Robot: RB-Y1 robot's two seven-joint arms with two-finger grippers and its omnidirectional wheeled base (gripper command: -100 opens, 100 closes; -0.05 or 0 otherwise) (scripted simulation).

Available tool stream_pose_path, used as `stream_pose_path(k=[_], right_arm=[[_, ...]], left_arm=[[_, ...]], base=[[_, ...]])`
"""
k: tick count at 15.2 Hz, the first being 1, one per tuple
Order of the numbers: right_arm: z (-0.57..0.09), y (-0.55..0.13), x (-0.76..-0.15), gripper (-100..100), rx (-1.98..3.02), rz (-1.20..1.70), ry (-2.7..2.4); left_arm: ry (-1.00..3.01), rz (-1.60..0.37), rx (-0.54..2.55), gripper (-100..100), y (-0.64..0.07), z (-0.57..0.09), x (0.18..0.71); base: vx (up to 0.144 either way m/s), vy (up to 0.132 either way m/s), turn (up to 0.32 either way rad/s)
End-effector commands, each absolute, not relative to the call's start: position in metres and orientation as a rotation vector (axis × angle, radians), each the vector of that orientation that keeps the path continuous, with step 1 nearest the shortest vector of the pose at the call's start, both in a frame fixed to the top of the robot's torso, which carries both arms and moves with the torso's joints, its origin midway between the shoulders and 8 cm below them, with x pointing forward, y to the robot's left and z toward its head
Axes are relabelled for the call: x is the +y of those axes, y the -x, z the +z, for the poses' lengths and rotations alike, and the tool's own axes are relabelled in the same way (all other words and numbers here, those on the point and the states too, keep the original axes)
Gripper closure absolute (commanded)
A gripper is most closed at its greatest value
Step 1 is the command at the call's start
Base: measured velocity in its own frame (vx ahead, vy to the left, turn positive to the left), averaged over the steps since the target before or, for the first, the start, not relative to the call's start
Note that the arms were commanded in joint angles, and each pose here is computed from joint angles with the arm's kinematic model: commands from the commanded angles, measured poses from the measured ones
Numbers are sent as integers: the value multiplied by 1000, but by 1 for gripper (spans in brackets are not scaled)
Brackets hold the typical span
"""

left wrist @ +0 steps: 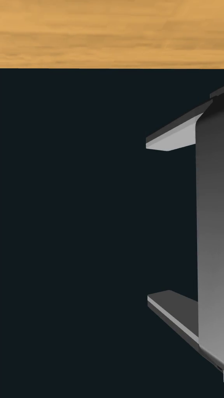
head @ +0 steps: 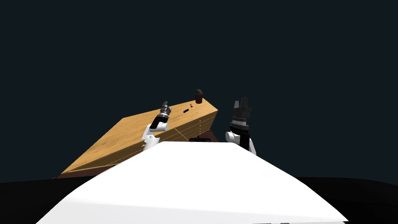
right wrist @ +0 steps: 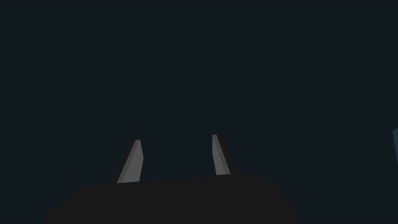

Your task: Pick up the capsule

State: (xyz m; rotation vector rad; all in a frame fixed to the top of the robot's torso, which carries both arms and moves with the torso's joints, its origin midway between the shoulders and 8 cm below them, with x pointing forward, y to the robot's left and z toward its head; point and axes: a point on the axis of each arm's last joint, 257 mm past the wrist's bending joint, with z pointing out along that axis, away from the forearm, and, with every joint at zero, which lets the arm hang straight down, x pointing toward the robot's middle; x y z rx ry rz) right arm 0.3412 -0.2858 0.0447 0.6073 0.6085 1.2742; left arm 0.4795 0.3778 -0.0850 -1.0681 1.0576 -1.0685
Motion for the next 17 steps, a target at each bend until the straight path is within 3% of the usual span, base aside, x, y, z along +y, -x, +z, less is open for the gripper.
stream_pose_path(k=[1, 17], right_arm=[[45, -341, -286, 0, 609, 1274, -607], [45, -341, -286, 0, 609, 1274, -607]], left_arm=[[1124, -1060, 1064, -100, -487, -94, 386], [1522, -1042, 1015, -100, -529, -138, 447]], base=[[-7, -1, -107], [-5, -1, -88]])
